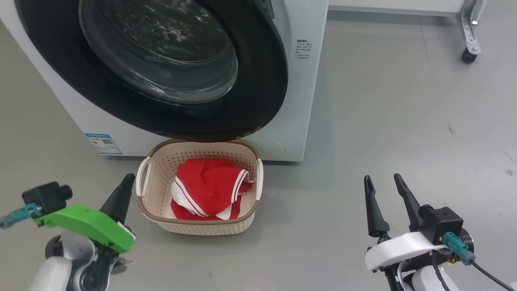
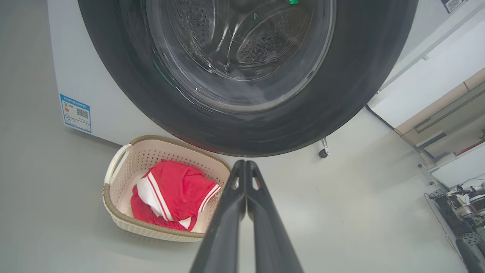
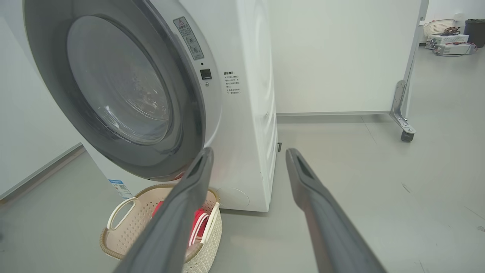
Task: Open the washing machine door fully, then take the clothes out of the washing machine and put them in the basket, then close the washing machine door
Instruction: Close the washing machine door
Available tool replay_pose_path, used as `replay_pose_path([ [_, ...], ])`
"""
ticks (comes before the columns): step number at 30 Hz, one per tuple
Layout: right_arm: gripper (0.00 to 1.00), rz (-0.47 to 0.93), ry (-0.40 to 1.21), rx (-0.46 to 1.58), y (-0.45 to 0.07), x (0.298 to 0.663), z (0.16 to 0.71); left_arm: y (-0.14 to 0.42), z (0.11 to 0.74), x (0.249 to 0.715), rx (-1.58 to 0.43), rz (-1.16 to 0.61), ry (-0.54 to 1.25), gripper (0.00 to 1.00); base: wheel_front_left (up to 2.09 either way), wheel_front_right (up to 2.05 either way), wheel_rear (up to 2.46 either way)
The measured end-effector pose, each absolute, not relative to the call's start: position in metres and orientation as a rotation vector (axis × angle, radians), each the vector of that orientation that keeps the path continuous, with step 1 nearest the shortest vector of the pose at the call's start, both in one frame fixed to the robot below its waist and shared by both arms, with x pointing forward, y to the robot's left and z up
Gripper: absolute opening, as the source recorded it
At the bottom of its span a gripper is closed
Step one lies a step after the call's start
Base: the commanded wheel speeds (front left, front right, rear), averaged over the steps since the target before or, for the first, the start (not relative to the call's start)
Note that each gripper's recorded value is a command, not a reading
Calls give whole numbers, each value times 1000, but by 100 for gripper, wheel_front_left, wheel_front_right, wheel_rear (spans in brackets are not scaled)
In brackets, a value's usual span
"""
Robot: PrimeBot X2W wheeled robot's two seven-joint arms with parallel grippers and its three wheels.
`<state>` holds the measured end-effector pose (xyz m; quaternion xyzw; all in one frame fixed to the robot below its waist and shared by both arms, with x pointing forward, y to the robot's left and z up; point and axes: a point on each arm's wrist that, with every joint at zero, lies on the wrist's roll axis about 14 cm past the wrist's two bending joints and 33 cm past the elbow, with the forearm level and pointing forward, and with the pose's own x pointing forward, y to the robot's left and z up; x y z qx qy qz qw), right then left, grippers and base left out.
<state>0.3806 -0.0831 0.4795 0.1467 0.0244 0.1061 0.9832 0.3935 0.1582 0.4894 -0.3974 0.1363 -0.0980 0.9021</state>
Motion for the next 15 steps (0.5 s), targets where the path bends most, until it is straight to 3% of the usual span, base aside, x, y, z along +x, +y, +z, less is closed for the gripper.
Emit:
replay_pose_path([
  [15, 100, 245, 31, 296, -77, 376, 486, 187, 498, 361, -422, -153, 54, 0, 0, 0, 0],
])
